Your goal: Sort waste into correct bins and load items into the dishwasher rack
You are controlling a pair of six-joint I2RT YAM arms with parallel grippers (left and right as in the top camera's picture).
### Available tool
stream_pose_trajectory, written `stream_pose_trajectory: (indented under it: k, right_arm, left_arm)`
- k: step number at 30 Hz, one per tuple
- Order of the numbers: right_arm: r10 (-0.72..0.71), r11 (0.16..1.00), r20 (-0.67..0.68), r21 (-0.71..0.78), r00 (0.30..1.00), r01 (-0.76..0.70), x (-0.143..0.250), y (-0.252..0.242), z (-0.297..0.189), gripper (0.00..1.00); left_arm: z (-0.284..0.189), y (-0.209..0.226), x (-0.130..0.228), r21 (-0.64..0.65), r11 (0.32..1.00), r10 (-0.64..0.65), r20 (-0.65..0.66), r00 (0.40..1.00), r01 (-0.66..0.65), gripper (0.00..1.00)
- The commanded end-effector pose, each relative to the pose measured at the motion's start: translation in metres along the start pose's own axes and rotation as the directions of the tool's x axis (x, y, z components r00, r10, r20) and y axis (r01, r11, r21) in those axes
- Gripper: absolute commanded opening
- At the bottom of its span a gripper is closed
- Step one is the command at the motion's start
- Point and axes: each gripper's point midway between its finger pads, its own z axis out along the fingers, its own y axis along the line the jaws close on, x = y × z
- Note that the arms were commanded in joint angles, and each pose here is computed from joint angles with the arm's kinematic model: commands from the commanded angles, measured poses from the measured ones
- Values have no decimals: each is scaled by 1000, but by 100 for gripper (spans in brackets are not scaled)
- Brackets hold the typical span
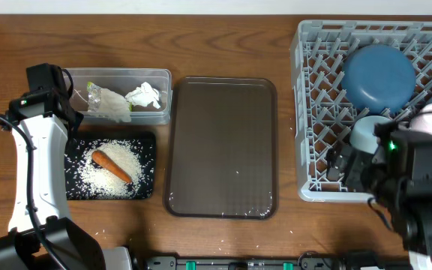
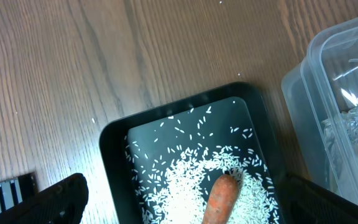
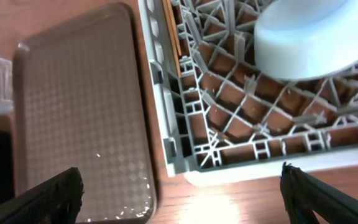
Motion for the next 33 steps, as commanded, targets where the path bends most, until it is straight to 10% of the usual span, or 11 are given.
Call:
stream_pose_trajectory:
  k: [1,19,33]
  right_arm:
    - [69,998,-4,-7,998,-69,7,-1,-2,99]
    - [67,994,-58,86,996,-61,24,-19,2,99]
    - [-126,951,442,-200,888,234,8,7,61,99]
  left_arm:
    - [0,2,-1,-5,1000,-8,3,1000,8,99]
    - [0,2,-1,-5,1000,-8,3,1000,8,99]
    - [0,2,-1,-5,1000,-8,3,1000,8,99]
